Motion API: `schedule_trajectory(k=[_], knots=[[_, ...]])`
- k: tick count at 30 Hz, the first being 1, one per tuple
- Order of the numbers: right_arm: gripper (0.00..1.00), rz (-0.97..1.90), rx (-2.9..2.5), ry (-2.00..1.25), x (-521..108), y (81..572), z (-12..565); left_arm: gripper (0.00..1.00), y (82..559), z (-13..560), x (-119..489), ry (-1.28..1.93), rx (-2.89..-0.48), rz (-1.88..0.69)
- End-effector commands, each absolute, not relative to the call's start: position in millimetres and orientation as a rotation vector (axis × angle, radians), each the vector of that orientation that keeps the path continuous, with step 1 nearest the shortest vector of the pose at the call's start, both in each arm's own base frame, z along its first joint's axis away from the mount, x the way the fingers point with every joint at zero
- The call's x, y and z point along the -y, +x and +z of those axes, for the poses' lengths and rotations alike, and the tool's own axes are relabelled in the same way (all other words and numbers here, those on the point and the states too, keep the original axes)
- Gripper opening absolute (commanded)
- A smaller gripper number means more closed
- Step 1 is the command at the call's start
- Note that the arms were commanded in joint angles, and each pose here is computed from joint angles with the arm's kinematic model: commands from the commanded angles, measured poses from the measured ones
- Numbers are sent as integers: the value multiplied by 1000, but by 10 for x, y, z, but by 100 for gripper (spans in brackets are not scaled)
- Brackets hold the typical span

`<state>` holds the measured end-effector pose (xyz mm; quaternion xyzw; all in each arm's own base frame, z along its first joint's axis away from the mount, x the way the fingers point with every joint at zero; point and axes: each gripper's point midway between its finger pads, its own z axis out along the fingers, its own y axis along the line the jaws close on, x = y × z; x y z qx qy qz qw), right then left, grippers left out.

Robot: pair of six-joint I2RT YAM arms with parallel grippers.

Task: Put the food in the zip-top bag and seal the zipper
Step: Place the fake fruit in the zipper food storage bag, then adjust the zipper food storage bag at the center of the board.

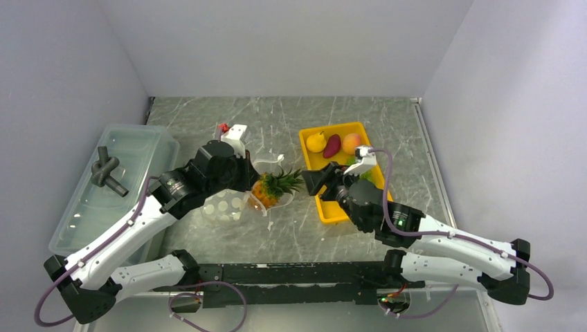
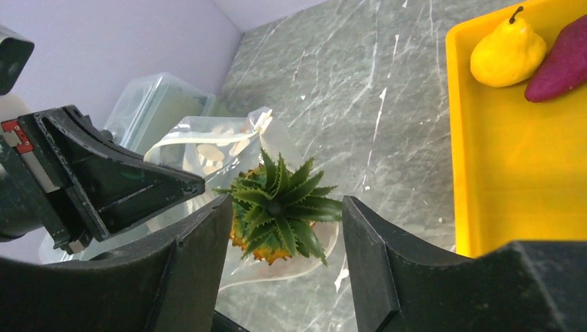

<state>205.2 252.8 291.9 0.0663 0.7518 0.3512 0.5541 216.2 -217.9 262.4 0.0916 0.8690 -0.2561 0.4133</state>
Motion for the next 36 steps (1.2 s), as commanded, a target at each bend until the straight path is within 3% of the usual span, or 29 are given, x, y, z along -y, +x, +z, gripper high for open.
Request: schedule_trajectory(k=[1,6,25,36], knots=[[60,826,-1835,123,-2455,1942,2776,0,2174,2819,2254,261,-2107,-705],[49,851,-1879,205,-2386,1896,2581,0,2149,2905,2283,268,-2091,-739],[39,980,-1924,251,-2700,1916,2272,0,2049,3226,2299,279,-2018,-827],[42,1011,-1849,287,-2457,1868,2384,0,2044,3213,2220,269,-2026,-790]])
